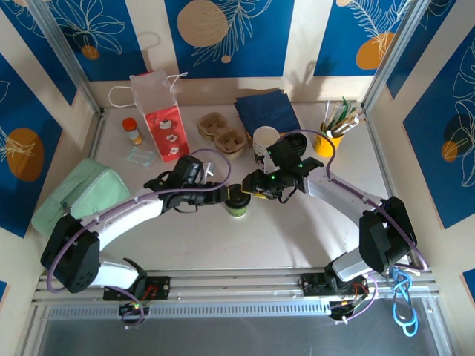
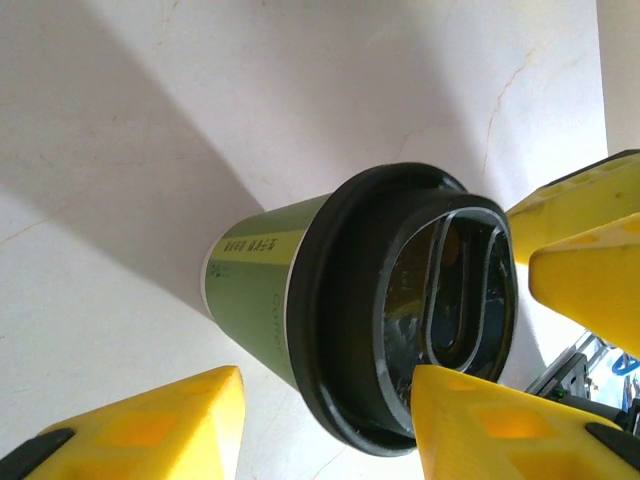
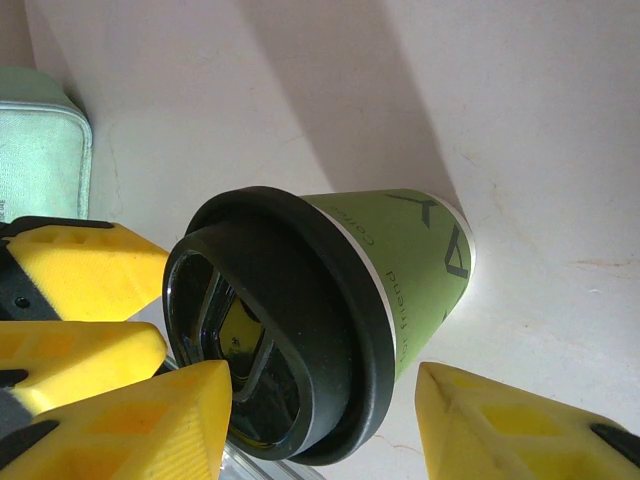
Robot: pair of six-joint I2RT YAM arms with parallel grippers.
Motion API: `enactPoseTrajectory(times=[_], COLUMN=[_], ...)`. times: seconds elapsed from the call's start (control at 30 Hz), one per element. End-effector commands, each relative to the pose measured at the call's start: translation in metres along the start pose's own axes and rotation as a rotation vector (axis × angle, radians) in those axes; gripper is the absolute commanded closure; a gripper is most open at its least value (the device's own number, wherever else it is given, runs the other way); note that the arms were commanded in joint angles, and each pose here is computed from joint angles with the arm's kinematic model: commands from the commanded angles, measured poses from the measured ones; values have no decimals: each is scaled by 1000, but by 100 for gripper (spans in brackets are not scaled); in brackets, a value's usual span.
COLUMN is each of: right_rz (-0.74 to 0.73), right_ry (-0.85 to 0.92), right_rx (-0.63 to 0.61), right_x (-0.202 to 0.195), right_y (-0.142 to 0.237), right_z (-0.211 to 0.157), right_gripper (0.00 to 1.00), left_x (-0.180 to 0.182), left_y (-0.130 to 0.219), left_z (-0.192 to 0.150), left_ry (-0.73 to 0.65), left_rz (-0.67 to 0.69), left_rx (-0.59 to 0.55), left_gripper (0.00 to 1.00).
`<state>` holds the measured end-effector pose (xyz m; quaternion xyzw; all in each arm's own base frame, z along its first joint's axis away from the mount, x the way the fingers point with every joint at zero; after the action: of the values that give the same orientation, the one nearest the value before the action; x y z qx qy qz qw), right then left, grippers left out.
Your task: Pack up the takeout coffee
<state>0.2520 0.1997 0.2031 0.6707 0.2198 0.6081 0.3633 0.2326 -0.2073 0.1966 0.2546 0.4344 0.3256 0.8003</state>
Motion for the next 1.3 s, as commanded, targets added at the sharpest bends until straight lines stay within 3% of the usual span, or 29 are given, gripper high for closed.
enactPoseTrajectory(times=[0.0,0.67,0.97,1.27], right_rz=[-18,-175,-35,-18], right_ry=[14,5,64,104], right_rx=[6,-6,-61,-124], right_x=[-2,-32,11,27], right_y=[-1,-20,12,44], right_z=[-3,-13,-10,-14], right_gripper=[48,51,45,36], left_x=[-5,10,0,-7], left_y=[2,-15,-10,16], left_z=[7,-9,0,22], left_ry=[-15,-1,-27,-53], left_rz=[3,25,-42,-103], left_rx=[-16,27,-15,-95], left_gripper=[53,55,54,43])
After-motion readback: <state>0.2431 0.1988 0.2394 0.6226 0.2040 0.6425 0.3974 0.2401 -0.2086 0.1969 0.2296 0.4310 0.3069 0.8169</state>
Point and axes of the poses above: each hand's point on the last joint's axis, 136 mm out from that joint toward the fingers, its own y axis back along the fingers, its own x axis along the line the jaws close on, z = x × y, the point moved 9 cm from there along y, back along the fingers, and after that the axes turned 13 degrees about -y, right-handed, at the moved point
